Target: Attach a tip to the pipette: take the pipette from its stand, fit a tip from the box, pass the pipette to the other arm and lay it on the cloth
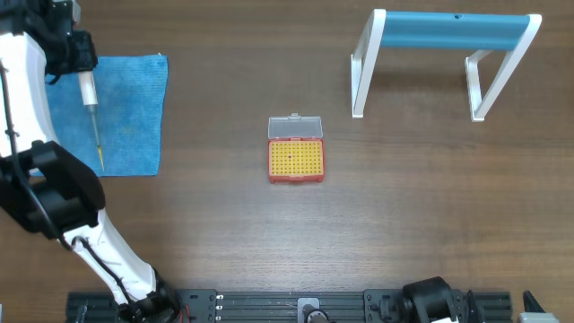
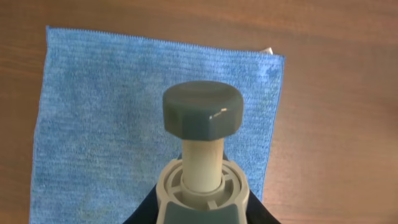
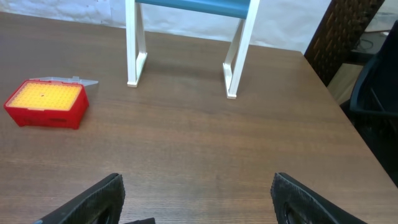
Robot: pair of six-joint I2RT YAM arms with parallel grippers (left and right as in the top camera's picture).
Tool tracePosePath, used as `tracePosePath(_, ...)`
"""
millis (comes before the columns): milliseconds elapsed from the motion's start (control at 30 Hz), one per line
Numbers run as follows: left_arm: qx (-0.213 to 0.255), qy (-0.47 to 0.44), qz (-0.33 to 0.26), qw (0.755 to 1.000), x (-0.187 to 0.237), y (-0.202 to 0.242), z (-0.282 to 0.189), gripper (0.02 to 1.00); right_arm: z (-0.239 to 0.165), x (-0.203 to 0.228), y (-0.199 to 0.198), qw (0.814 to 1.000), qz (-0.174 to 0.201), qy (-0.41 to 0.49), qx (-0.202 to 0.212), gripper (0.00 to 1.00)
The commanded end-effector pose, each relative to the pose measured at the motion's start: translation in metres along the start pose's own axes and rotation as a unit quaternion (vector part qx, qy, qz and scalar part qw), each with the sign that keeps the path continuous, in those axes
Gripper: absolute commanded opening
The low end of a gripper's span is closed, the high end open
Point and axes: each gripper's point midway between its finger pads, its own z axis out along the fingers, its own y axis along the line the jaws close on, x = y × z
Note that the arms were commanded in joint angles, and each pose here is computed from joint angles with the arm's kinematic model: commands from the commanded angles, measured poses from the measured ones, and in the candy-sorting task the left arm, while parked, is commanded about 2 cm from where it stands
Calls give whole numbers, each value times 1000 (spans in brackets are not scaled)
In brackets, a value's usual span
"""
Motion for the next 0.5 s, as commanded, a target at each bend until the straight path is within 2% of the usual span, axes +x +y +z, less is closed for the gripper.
tracePosePath(33, 14, 23, -3, 1000, -6, -2, 30, 27, 2, 0, 1, 1000, -8, 4, 0, 770)
tracePosePath(133, 11, 26, 9, 1000, -9, -11, 43, 27, 2, 0, 1, 1000, -8, 4, 0, 770)
tracePosePath(300, -27, 30, 40, 998, -13, -26, 52, 27, 2, 0, 1, 1000, -8, 4, 0, 770)
tracePosePath(500, -26, 37, 34, 998, -10, -26, 61, 27, 2, 0, 1, 1000, -7, 4, 0, 770)
